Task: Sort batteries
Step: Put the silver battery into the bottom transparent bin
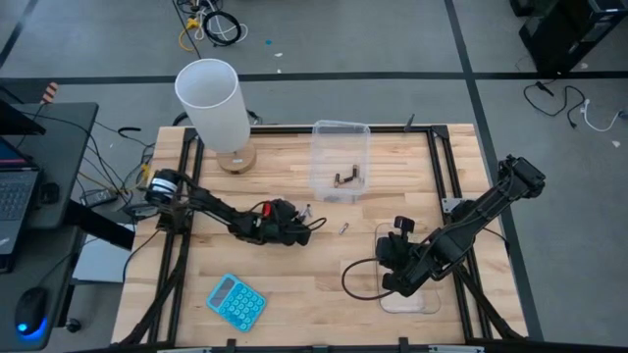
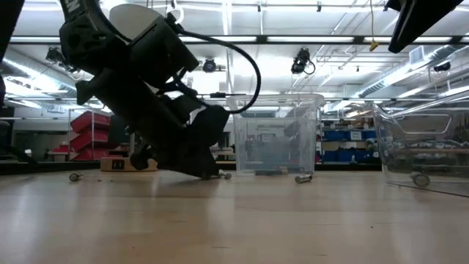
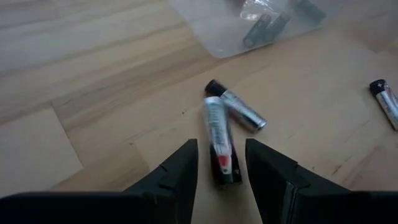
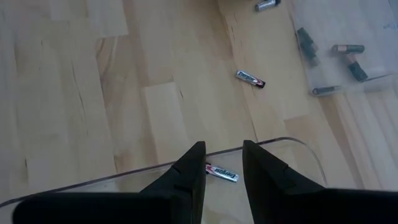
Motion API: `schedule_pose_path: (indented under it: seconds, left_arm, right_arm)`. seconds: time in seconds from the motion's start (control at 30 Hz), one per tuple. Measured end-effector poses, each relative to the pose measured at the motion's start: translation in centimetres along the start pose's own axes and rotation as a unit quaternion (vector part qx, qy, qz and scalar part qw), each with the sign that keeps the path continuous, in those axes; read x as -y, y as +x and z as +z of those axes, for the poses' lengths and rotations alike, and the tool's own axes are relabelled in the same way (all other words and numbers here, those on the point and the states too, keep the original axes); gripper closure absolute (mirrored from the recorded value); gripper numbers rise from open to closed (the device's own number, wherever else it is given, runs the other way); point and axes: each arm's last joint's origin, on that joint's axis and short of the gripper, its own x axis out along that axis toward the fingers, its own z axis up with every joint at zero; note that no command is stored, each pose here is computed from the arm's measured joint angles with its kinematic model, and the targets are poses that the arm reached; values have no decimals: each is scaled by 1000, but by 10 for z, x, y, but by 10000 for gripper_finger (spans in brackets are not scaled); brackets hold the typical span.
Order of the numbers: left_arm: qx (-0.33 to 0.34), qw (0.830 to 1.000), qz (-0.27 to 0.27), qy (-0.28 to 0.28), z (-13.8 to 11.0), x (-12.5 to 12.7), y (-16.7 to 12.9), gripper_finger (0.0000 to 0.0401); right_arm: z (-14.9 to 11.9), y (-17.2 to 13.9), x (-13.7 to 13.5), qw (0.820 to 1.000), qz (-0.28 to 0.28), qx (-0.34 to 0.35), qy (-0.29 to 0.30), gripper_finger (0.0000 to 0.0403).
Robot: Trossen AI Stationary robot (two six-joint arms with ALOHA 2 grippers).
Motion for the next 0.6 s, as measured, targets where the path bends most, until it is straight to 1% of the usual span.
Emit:
schedule_pose_path:
  seconds: [0.2,0.37,0.47,0.6]
  left_arm:
    - [-6,1000,6,7,-1,-1,1,263]
    - [-30,999,2,17,-2,-2,0,269]
    - [-43,999,12,30,-4,-5,-1,287]
    - [-52,996,17,63,-8,-6,-2,340]
  right_arm:
    - [0,0,0,1000,0,0,0,311]
    - [0,0,0,1000,0,-1,0,311]
    - [0,0,0,1000,0,0,-4,311]
    - [0,0,0,1000,0,0,-6,311]
